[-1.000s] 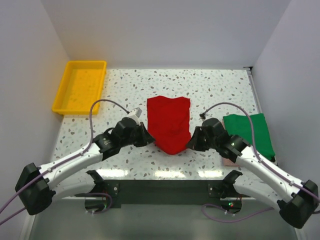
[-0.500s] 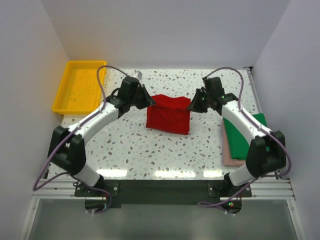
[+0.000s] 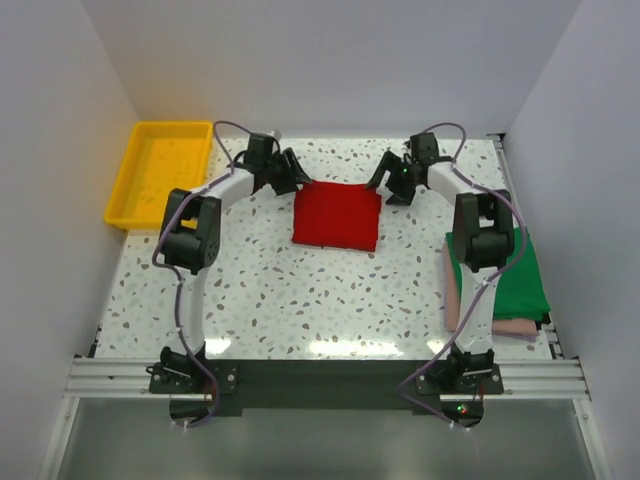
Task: Fold and stack the t-shirts
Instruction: Fold the tshirt, then neatly place the folded tshirt to the corner
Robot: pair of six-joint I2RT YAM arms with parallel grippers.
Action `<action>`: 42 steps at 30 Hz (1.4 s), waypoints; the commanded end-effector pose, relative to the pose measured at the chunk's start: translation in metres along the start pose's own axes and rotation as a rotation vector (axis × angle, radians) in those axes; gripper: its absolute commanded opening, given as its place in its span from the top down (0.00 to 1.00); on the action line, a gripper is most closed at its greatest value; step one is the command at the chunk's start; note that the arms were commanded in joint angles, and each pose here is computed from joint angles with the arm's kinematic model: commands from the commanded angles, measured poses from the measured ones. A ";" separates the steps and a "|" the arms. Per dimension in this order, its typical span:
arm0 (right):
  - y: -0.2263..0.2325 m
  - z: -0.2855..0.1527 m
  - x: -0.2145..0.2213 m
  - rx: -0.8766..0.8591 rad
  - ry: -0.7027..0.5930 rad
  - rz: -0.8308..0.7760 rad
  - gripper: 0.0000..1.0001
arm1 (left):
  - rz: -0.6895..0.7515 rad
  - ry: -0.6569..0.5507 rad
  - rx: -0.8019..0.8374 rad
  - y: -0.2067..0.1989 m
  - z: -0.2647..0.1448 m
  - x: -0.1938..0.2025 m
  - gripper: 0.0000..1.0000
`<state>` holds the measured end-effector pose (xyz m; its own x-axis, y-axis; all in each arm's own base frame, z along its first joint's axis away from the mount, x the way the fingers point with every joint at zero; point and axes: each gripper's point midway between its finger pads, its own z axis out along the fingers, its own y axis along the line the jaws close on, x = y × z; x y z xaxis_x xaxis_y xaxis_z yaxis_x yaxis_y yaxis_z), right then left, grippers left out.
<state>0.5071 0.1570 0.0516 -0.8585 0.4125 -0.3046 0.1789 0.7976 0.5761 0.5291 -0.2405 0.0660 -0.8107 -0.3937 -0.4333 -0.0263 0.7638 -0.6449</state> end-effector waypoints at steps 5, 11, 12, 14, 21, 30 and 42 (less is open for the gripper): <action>0.026 -0.062 -0.031 -0.027 -0.142 -0.092 0.11 | 0.076 -0.206 0.125 -0.039 -0.075 -0.051 0.40; 0.000 -0.042 0.012 0.040 -0.087 -0.114 0.11 | 0.053 -0.162 0.104 -0.037 -0.081 -0.017 0.47; -0.005 -0.036 0.017 0.046 -0.072 -0.113 0.11 | 0.056 -0.143 0.091 -0.034 -0.078 -0.005 0.48; -0.015 -0.022 0.027 0.066 -0.054 -0.127 0.11 | 0.058 -0.144 0.114 -0.036 -0.074 0.001 0.49; -0.024 -0.003 0.045 0.082 -0.037 -0.164 0.11 | 0.020 -0.043 0.139 -0.017 -0.056 0.042 0.53; -0.029 0.015 0.072 0.154 0.002 -0.192 0.16 | 0.002 -0.027 0.140 -0.017 -0.057 0.046 0.54; -0.050 0.032 0.089 0.302 0.019 -0.165 0.58 | 0.070 0.034 0.255 -0.069 -0.123 0.049 0.54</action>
<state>0.4736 0.1908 0.0270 -0.8314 0.2658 -0.4879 0.0616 0.9168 0.3945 0.4308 -0.2452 0.1029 -0.8494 -0.3611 -0.3848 0.0473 0.6742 -0.7370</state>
